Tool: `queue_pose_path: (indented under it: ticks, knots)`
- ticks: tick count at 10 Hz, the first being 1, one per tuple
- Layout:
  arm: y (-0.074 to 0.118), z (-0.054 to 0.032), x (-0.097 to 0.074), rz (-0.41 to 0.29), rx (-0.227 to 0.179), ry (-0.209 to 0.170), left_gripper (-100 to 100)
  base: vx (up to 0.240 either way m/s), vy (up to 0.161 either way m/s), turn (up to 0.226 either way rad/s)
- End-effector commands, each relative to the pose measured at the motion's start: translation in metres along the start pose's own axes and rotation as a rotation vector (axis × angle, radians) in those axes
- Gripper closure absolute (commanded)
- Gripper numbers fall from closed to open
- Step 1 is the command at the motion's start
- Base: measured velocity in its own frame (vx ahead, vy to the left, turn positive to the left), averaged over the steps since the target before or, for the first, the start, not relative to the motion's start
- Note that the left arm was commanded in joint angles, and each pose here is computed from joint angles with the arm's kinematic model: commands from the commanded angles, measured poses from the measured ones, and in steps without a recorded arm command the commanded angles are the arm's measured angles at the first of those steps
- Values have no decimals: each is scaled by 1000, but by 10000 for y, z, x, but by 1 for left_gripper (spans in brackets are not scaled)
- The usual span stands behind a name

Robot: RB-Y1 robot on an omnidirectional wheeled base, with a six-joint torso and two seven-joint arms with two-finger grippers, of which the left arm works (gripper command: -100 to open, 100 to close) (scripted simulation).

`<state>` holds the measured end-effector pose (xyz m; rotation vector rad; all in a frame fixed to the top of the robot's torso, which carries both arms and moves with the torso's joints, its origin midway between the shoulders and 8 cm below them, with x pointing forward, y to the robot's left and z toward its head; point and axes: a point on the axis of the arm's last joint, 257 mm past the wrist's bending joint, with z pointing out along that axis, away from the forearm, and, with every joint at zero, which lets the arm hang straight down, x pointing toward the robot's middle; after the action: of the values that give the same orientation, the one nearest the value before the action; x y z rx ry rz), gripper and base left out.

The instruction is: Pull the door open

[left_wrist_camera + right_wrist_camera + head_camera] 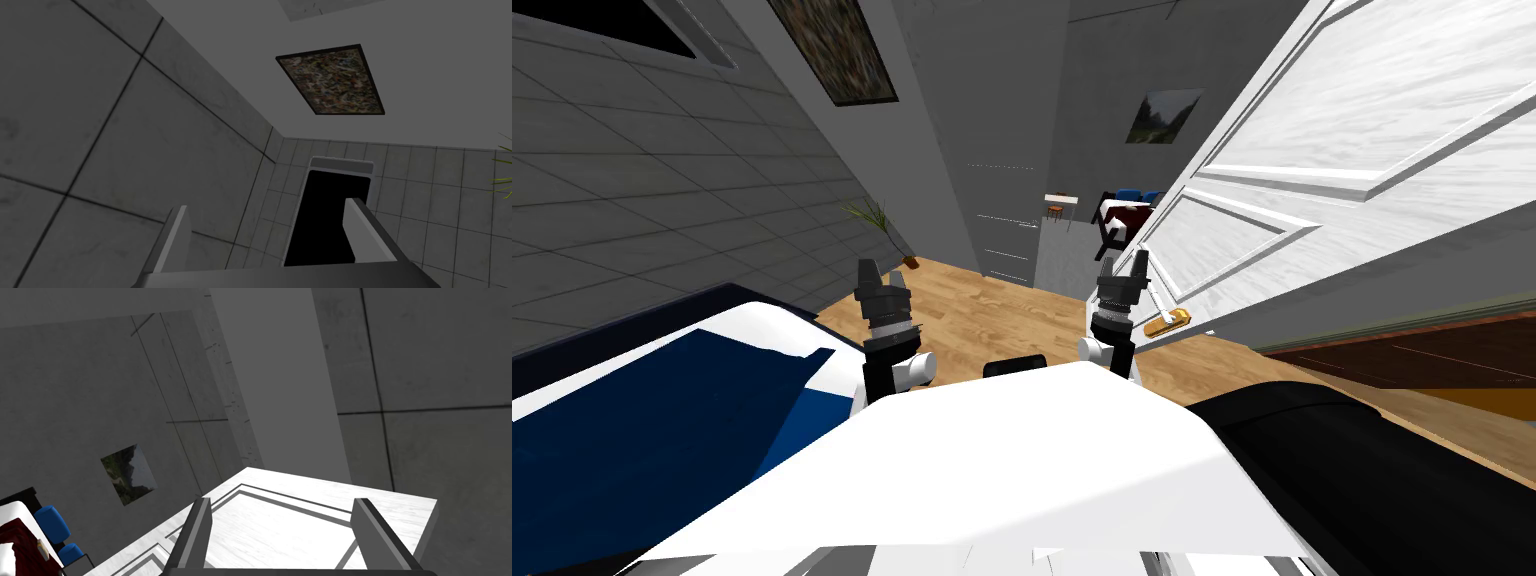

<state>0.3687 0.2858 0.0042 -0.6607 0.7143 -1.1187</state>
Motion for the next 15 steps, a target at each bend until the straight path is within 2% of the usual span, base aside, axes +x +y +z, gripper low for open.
queue_pose_path:
  ticks: [1,5,15]
  knots:
    - [120,2,63,-16,-16,20,-100,85,-33,-112]
    - [338,2,171,-43,-48,52,-100,135,-40,-71]
    - [1139,-34,507,-135,-175,145,-100,139,-40,-99]
